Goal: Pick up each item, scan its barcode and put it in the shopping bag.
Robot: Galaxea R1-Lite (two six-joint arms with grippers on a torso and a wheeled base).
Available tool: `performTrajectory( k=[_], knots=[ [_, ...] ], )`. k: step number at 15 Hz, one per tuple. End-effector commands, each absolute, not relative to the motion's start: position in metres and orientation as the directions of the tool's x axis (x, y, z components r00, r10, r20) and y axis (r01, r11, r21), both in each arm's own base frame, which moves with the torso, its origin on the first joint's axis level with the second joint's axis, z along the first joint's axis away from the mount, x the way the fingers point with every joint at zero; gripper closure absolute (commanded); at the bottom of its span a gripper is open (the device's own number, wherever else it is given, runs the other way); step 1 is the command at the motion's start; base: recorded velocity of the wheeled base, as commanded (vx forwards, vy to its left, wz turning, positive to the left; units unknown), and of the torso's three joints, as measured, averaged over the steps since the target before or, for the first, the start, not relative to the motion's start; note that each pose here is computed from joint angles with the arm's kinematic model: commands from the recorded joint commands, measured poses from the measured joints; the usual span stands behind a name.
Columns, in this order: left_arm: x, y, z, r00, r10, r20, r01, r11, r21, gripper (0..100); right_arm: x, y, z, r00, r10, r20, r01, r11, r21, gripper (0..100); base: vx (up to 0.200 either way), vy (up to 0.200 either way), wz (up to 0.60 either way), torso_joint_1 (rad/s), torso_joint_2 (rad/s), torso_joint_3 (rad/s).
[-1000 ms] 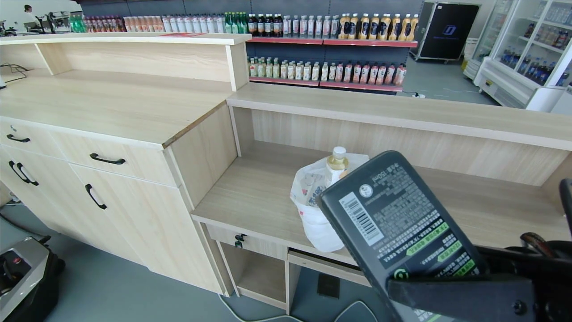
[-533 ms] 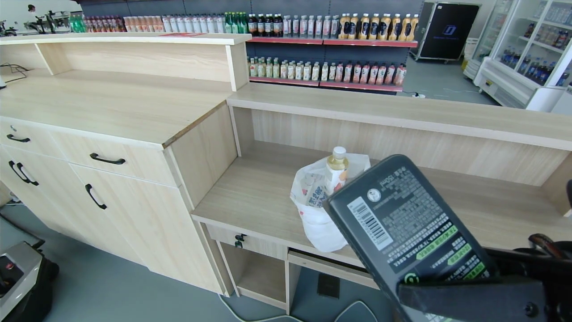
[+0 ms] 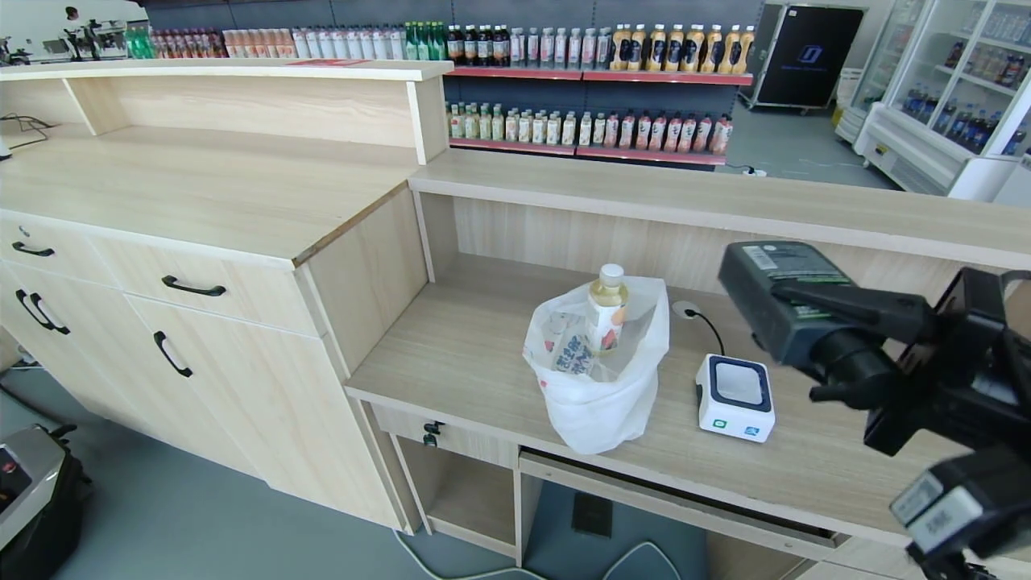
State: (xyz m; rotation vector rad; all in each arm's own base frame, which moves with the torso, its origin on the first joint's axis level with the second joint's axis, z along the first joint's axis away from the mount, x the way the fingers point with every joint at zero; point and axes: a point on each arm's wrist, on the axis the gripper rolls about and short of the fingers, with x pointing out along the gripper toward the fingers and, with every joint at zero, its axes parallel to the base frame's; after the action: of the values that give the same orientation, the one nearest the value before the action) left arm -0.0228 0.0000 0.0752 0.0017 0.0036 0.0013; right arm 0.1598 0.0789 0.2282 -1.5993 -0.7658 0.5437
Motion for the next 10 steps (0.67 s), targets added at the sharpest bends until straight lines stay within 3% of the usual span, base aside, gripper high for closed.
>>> performTrajectory(
  k=[1, 3, 8, 10],
  knots=[
    [-0.023, 0.000, 0.075, 1.000, 0.002, -0.003, -0.002, 1.000, 0.002, 0, 0.160, -0.005, 0.223, 0.917, 0.396, 0.055, -0.006, 0.152, -0.988, 100, 0.000, 0.000, 0.00, 0.000, 0.00, 0.000],
    [-0.023, 0.000, 0.075, 1.000, 0.003, -0.003, -0.003, 1.000, 0.002, 0, 0.156, -0.026, 0.221, 0.925, 0.380, 0.020, -0.085, 0.256, -0.963, 100, 0.000, 0.000, 0.00, 0.000, 0.00, 0.000],
    [-0.023, 0.000, 0.075, 1.000, 0.002, -0.003, -0.002, 1.000, 0.002, 0, 0.145, -0.027, 0.212, 0.933, 0.355, -0.060, -0.262, 0.554, -0.791, 100, 0.000, 0.000, 0.00, 0.000, 0.00, 0.000],
    [-0.023, 0.000, 0.075, 1.000, 0.002, -0.003, -0.002, 1.000, 0.002, 0, 0.143, -0.027, 0.213, 0.955, 0.291, -0.061, -0.241, 0.639, -0.730, 100, 0.000, 0.000, 0.60, 0.002, 0.00, 0.002]
  ],
)
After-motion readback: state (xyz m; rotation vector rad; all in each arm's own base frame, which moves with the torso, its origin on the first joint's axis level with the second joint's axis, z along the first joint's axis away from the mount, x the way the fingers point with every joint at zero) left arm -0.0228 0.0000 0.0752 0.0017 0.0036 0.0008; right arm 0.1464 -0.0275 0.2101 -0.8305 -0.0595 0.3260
